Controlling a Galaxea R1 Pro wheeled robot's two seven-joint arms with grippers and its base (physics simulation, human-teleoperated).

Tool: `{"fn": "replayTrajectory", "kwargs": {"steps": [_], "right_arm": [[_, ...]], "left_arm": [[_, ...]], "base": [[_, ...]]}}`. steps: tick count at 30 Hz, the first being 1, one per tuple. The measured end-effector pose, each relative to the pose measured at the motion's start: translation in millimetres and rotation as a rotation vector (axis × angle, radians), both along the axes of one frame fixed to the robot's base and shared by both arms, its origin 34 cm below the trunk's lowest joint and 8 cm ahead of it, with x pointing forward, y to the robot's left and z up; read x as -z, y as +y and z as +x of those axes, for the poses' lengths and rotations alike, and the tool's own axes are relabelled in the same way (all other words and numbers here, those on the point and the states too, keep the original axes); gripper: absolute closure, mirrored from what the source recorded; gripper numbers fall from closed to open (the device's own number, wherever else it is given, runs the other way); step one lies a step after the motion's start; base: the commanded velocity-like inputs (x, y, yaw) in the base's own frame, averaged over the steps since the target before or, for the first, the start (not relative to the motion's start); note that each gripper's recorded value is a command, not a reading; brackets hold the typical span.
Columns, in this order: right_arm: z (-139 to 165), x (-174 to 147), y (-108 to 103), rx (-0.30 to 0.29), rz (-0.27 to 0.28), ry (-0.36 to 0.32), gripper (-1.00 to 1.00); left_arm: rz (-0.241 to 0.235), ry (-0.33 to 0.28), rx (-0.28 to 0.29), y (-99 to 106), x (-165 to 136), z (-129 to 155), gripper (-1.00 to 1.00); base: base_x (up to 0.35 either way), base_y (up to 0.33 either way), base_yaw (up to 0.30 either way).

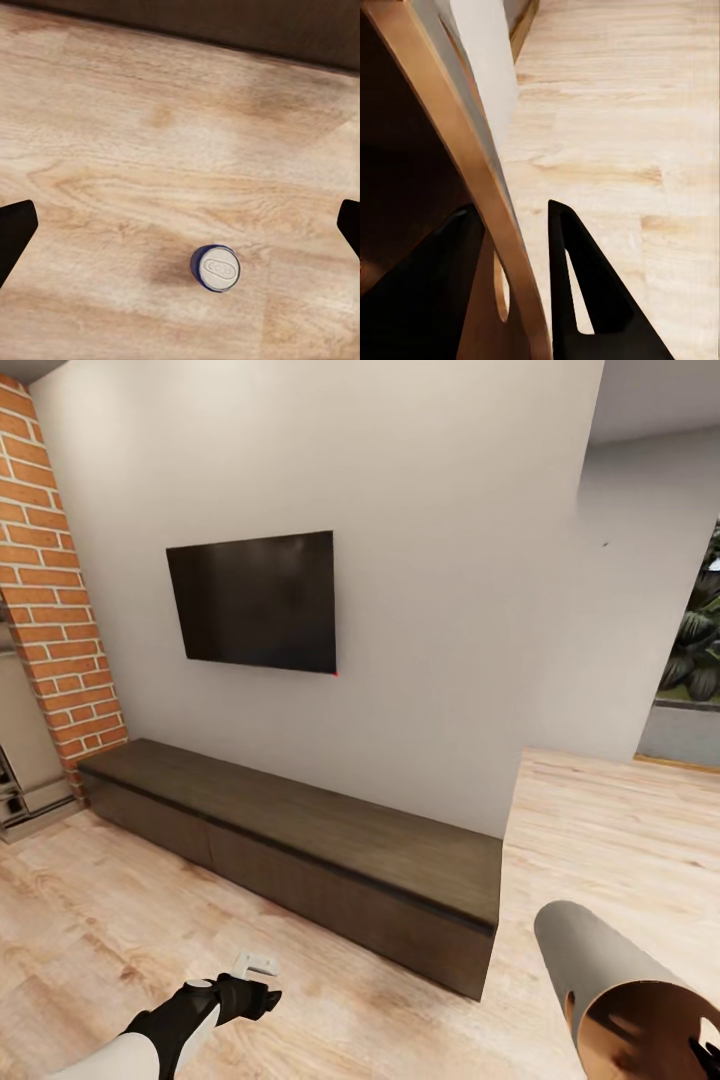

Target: Put the three can of soda from the living room inside the tash can in the kitchen.

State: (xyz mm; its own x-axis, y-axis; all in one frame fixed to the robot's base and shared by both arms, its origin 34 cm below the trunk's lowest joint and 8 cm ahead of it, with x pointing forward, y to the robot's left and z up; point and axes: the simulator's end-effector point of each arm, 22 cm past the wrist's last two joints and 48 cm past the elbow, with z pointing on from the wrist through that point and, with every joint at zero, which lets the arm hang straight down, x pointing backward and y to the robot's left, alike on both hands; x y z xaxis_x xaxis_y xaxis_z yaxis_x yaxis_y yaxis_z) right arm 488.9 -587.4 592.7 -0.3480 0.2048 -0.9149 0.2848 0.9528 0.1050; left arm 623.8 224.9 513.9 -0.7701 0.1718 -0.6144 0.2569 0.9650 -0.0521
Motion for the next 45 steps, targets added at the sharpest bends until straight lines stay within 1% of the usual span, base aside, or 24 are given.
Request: {"fn": "replayTrajectory", "kwargs": {"steps": [1, 2, 3, 5, 6, 7, 10, 12, 13, 14, 15, 16, 19, 20, 21, 22, 23, 24, 26, 32, 36, 39, 41, 45], "right_arm": [[3, -1, 3, -0.028, -0.006, 0.012, 1.0], [6, -5, 1, -0.053, 0.0, 0.043, 1.0], [7, -11, -1, -0.052, 0.079, 0.085, 1.0], [17, -44, -17, -0.049, 0.016, 0.037, 1.0], [22, -58, -23, -0.033, 0.02, 0.0, 1.0], [25, -67, -26, -0.035, 0.015, 0.001, 1.0], [27, -71, -26, -0.042, 0.013, 0.018, 1.0], [40, -84, -21, -0.066, 0.001, 0.019, 1.0], [52, -94, -17, -0.083, -0.011, 0.013, 1.0], [66, -105, -12, -0.094, -0.009, -0.007, 1.0], [76, -116, -9, -0.093, 0.008, -0.042, 1.0], [82, -121, -8, -0.094, 0.006, -0.053, 1.0], [103, -128, 1, -0.112, -0.009, -0.054, 1.0], [110, -133, 3, -0.109, -0.001, -0.074, 1.0], [114, -136, 2, -0.098, -0.007, -0.083, 1.0], [119, -136, -2, -0.076, -0.031, -0.073, 1.0], [128, -135, -6, -0.035, -0.082, -0.051, 1.0], [129, -134, -10, -0.016, -0.107, -0.043, 1.0], [138, -133, -6, 0.014, -0.14, -0.06, 1.0], [141, -118, -1, 0.047, -0.169, -0.067, 1.0], [140, -109, -1, 0.052, -0.172, -0.068, 1.0], [140, -102, 2, 0.048, -0.174, -0.068, 1.0], [143, -91, 10, 0.029, -0.169, -0.056, 1.0], [143, -78, 15, 0.015, -0.17, -0.047, 1.0]], "left_arm": [[0.0, -0.001, 0.0, 0, 2, 0, -1.0], [-0.001, -0.002, 0.001, -1, 4, 0, -1.0], [-0.002, -0.003, 0.003, -3, 6, 0, -1.0], [-0.003, -0.003, 0.004, -3, 10, -1, -1.0], [-0.003, -0.004, 0.004, -3, 11, -1, -1.0], [-0.003, -0.005, 0.004, -4, 13, -1, -1.0], [-0.004, -0.006, 0.004, -4, 19, -2, -1.0], [-0.004, -0.008, 0.004, -4, 23, -2, -1.0], [-0.004, -0.008, 0.004, -4, 25, -2, -1.0], [-0.004, -0.009, 0.004, -4, 27, -3, -1.0], [-0.004, -0.009, 0.004, -4, 28, -3, -1.0], [-0.004, -0.009, 0.003, -4, 30, -3, -1.0], [-0.005, -0.01, 0.003, -5, 36, -4, -1.0], [-0.006, -0.011, 0.004, -5, 38, -4, -1.0], [-0.006, -0.011, 0.005, -6, 40, -4, -1.0], [-0.008, -0.011, 0.006, -8, 42, -5, -1.0], [-0.01, -0.011, 0.007, -9, 44, -5, -1.0], [-0.01, -0.012, 0.008, -10, 46, -5, -1.0], [-0.011, -0.013, 0.009, -11, 50, -6, -1.0], [-0.012, -0.015, 0.008, -11, 62, -8, -1.0], [-0.013, -0.013, 0.007, -12, 71, -10, -1.0], [-0.012, -0.013, 0.006, -11, 78, -11, -1.0], [-0.013, -0.011, 0.004, -11, 82, -13, -1.0], [-0.014, -0.012, 0.003, -11, 91, -14, -1.0]], "base": [[0.0, 0.0, 0.0], [0.0, 0.0, 0.0], [0.0, 0.0, 0.0], [0.0, 0.0, 0.0], [0.0, 0.0, 0.0], [0.0, 0.0, 0.0], [0.0, 0.0, 0.0], [0.0, 0.0, 0.0], [0.0, 0.0, 0.0], [0.0, 0.0, 0.0], [0.0, 0.0, 0.0], [0.0, 0.0, 0.0], [0.0, 0.0, 0.0], [0.0, 0.0, 0.0], [0.0, 0.0, 0.0], [0.0, 0.0, 0.0], [0.0, 0.0, 0.0], [0.0, 0.0, 0.0], [0.0, 0.0, 0.0], [0.0, 0.0, 0.0], [0.0, 0.0, 0.0], [0.0, 0.0, 0.0], [0.0, 0.0, 0.0], [0.0, 0.0, 0.0]]}}
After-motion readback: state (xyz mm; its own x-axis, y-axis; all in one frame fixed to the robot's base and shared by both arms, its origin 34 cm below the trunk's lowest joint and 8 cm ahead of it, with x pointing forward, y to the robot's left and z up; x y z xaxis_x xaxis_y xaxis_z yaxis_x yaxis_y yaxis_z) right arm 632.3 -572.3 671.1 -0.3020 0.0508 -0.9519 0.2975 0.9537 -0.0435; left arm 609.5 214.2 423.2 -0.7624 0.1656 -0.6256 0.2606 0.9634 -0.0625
